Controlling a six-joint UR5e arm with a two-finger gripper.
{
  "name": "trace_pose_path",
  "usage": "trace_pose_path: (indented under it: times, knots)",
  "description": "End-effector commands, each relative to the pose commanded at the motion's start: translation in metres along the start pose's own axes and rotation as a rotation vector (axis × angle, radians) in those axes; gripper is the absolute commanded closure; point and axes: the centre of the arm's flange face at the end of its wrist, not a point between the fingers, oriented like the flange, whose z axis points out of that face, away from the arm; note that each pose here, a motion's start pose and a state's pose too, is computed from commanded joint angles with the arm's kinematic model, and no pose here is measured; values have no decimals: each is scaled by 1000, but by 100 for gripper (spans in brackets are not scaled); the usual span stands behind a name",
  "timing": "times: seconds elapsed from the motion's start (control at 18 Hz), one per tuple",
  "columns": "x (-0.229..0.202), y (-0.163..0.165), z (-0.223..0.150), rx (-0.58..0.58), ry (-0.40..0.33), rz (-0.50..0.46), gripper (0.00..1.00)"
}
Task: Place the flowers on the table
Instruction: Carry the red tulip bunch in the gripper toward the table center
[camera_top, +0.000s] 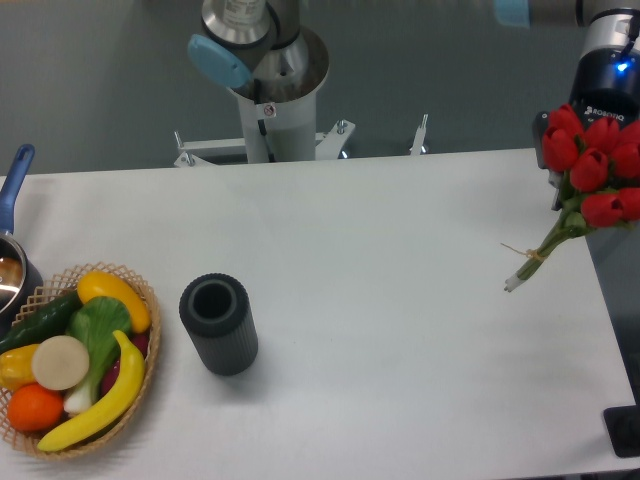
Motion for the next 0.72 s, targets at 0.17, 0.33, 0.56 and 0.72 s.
trace_pose_path:
  times: [0.17,0.33,0.56,0.72]
  knots:
    - [-1,0,-1,-50,-21,3,60]
    - [-1,2,2,-106,-39,3,60]
    - [1,2,0,-187,-73,16,60]
    - [8,4,15,-268,-78,28,60]
